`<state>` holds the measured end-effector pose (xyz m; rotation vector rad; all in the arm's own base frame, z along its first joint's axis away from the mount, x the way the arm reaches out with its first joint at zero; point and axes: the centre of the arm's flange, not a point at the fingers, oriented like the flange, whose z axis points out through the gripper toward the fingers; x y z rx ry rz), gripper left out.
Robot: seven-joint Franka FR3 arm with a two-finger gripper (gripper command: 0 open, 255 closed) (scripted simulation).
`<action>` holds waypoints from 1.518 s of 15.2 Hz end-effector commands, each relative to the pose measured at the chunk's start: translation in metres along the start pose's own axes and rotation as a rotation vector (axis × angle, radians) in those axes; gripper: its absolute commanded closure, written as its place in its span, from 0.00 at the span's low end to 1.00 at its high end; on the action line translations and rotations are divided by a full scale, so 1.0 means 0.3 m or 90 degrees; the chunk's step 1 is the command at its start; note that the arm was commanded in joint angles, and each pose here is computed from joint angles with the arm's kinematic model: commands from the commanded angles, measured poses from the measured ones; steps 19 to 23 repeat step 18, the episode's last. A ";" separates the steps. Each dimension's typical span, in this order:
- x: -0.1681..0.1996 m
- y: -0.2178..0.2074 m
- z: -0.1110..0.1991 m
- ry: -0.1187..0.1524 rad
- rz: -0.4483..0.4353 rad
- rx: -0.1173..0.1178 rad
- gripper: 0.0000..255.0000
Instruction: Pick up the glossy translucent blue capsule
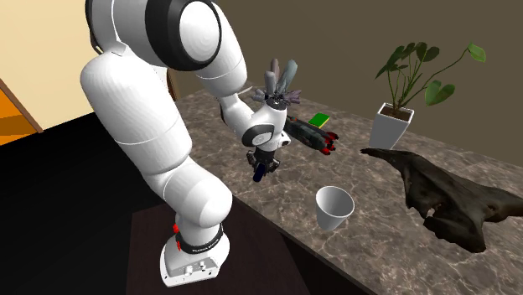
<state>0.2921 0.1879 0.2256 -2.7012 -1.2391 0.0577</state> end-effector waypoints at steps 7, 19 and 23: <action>0.002 -0.017 -0.103 -0.001 0.000 0.000 1.00; 0.007 -0.044 -0.262 -0.001 0.000 0.000 1.00; 0.007 -0.044 -0.262 -0.001 0.000 0.000 1.00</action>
